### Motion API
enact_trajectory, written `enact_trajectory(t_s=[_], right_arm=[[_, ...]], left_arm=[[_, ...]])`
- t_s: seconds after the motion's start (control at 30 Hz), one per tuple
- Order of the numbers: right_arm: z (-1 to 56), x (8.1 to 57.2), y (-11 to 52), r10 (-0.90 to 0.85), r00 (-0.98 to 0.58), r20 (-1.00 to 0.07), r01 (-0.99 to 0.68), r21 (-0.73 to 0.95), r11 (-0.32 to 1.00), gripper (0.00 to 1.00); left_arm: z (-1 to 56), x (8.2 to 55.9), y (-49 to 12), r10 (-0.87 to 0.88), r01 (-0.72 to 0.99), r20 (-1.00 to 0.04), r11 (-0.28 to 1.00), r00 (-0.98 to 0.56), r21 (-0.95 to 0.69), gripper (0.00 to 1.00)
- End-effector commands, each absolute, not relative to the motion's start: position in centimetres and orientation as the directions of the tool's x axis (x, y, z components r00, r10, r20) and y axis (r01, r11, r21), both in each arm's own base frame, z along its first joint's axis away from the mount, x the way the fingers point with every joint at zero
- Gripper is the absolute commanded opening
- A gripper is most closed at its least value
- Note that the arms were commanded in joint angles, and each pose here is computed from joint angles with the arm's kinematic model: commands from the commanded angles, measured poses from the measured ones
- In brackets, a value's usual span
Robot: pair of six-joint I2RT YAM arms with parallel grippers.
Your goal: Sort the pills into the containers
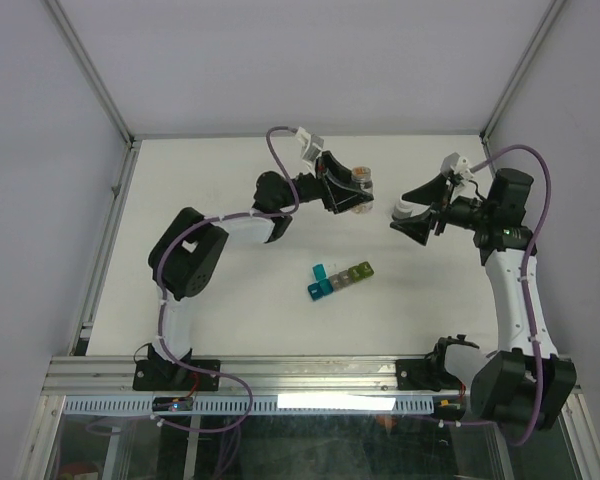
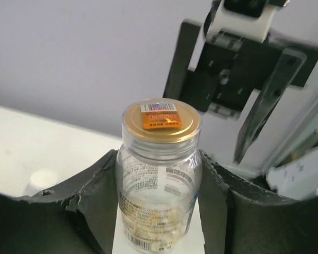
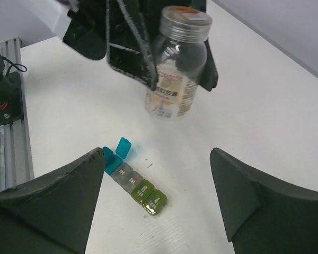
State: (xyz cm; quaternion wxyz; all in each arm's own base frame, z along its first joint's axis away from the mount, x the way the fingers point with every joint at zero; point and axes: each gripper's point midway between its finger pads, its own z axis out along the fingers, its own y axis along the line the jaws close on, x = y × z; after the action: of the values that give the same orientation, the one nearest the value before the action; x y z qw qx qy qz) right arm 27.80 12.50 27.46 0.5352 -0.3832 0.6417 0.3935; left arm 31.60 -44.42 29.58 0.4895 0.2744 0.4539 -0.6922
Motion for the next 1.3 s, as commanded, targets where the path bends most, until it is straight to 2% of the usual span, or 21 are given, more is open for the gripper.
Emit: enact_trajectory(t_s=[0.0,0.17,0.43,0.73,1.03,1.2,1.27], right_arm=[[29.2,25.4,12.7,-0.086,-0.038,-0.996,-0.935,0.005,0.354,0.83],[29.8,25.0,13.1,-0.042,-0.083,-0.996,-0.945,0.065,0.321,0.83],[29.2,26.3,14.0,0.009,-0.214,-0.977,-0.914,0.204,0.352,0.84],[27.4,26.6,14.9,-0.037,-0.297,-0.954,-0.893,0.264,0.364,0.83],[26.9,26.3,15.9,-0.070,-0.249,-0.966,-0.909,0.209,0.361,0.71],[26.4,26.3,16.3,-0.084,-0.258,-0.963,-0.909,0.212,0.358,0.58],[26.3,26.4,16.4,-0.090,-0.262,-0.961,-0.910,0.215,0.355,0.56]], left_arm=[[30.3,28.1,-43.3,-0.163,0.965,-0.976,-0.245,-0.141,-0.098,0.10],[28.1,27.3,-42.7,-0.039,0.972,-0.999,-0.235,-0.038,-0.028,0.08],[25.4,25.9,-44.9,0.127,0.977,-0.991,-0.213,0.047,0.019,0.07],[24.5,26.5,-46.1,0.179,0.985,-0.982,-0.172,0.055,0.024,0.07],[24.1,26.6,-46.5,0.194,0.985,-0.980,-0.170,0.050,0.016,0.07],[24.1,26.6,-46.6,0.196,0.986,-0.980,-0.165,0.045,0.012,0.07],[24.2,26.6,-46.6,0.196,0.987,-0.980,-0.163,0.045,0.013,0.08]])
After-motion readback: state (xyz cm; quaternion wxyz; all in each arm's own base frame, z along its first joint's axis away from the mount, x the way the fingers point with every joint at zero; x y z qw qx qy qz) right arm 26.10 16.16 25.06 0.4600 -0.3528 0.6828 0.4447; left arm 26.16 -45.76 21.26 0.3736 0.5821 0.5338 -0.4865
